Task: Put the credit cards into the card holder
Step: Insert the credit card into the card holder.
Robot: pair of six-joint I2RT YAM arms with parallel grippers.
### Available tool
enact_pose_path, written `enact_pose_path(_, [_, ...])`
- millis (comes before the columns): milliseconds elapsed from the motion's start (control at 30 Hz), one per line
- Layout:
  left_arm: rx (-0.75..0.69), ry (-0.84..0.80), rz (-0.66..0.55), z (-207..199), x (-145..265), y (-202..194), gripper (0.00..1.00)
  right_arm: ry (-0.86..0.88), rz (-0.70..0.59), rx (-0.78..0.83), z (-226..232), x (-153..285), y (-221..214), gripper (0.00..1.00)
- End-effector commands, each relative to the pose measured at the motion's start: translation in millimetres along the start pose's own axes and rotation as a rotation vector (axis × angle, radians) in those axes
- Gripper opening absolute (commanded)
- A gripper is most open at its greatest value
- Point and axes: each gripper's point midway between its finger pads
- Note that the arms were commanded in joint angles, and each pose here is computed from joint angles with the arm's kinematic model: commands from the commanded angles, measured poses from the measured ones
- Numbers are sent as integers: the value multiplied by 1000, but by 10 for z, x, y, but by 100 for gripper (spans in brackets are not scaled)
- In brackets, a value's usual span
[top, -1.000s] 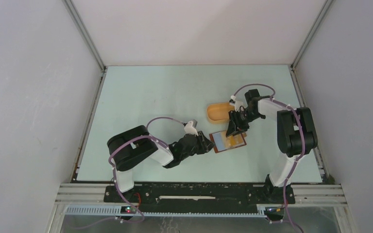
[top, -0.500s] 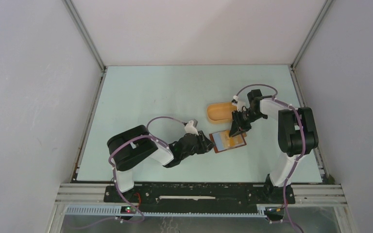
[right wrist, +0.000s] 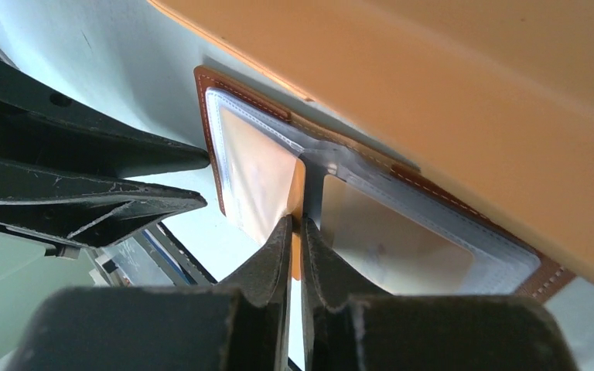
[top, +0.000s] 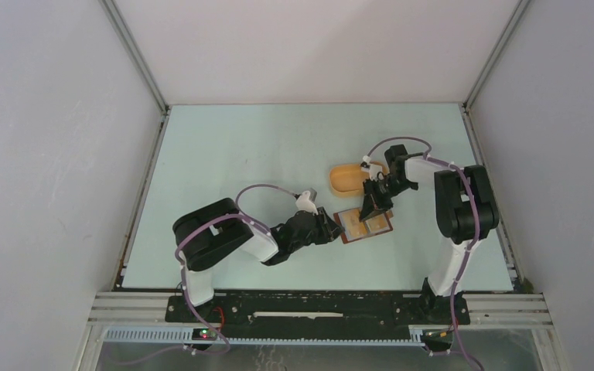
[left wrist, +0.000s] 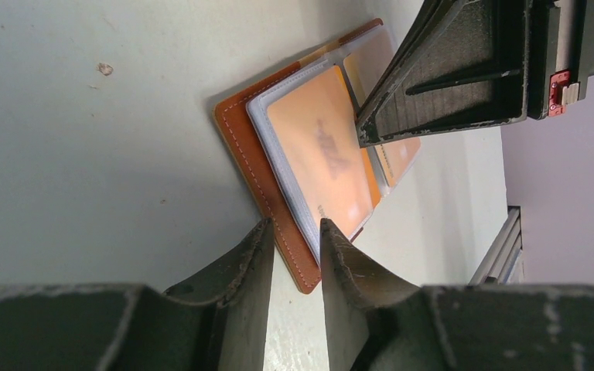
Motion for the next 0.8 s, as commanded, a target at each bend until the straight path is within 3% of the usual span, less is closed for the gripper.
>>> enact_pose_path(0, [-40, 84, 39, 249, -16, -78, 34, 50, -13, 13, 118, -36, 104, 13])
enact_pose_path(167, [-42, 74, 29, 208, 11, -50, 35, 101, -28, 19, 203, -9, 127, 16])
enact_pose_path(533, [-107, 2, -24, -44, 265, 143, 44, 54, -76, 165, 260, 247, 206, 39])
enact_pose_path(767, [-202, -59, -113, -287, 533, 397, 47, -9, -157, 357, 446, 589, 314, 39])
Point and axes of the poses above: each gripper's point midway between its finger pads, its own x axis back along the fingers, its own z axis along the line the jaws close on, y = z × x, and after that the axes turned 15 degrees about x, right-handed
